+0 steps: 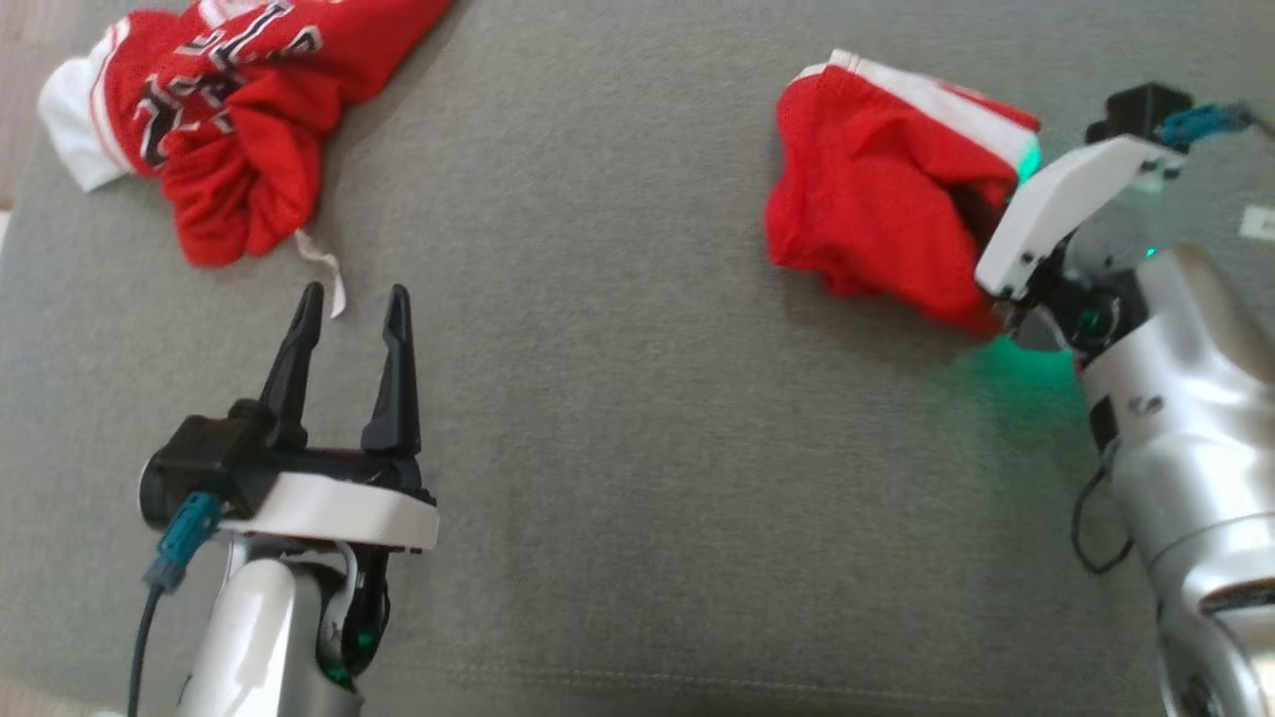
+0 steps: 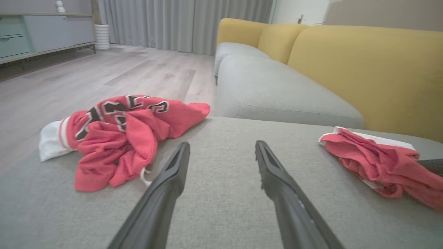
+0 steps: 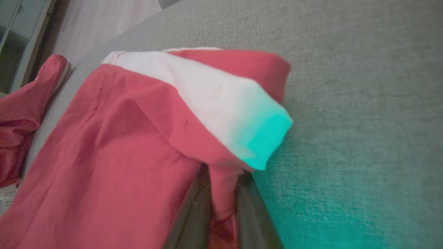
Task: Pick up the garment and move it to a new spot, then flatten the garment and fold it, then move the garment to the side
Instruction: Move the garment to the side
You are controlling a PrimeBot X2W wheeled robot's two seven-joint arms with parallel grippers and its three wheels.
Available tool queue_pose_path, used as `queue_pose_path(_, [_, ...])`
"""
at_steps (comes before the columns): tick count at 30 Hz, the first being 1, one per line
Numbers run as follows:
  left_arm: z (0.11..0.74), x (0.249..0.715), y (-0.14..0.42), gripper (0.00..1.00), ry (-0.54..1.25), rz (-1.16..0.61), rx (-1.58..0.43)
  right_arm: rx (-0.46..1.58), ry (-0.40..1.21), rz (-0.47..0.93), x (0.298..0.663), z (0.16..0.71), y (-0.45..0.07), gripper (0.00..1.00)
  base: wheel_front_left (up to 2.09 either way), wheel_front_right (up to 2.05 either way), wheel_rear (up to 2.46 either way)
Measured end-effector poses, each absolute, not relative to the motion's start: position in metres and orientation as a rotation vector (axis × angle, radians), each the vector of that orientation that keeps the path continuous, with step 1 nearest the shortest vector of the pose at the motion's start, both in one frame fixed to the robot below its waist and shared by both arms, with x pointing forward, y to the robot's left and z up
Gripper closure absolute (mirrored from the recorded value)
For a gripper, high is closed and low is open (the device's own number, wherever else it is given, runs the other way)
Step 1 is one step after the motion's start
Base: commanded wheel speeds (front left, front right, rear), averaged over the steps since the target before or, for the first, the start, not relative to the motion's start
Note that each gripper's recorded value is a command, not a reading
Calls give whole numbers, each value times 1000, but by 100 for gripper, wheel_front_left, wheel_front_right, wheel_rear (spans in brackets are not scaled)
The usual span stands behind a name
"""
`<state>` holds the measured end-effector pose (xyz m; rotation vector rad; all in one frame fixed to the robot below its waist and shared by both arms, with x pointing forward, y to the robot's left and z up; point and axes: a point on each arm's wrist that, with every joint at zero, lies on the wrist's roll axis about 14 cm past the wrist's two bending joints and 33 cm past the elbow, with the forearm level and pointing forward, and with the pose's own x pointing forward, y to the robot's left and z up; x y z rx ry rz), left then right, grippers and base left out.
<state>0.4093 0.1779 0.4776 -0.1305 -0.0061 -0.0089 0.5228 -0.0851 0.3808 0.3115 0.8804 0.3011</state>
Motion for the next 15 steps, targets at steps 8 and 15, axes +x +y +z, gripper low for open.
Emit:
queue_pose_path(8, [490, 420, 123, 0, -42, -195, -162, 273, 723, 221, 510, 413, -133, 100, 0, 0, 0])
queue_pose_path(15, [484, 424, 52, 0, -12, -407, -193, 283, 665, 115, 485, 432, -187, 100, 0, 0, 0])
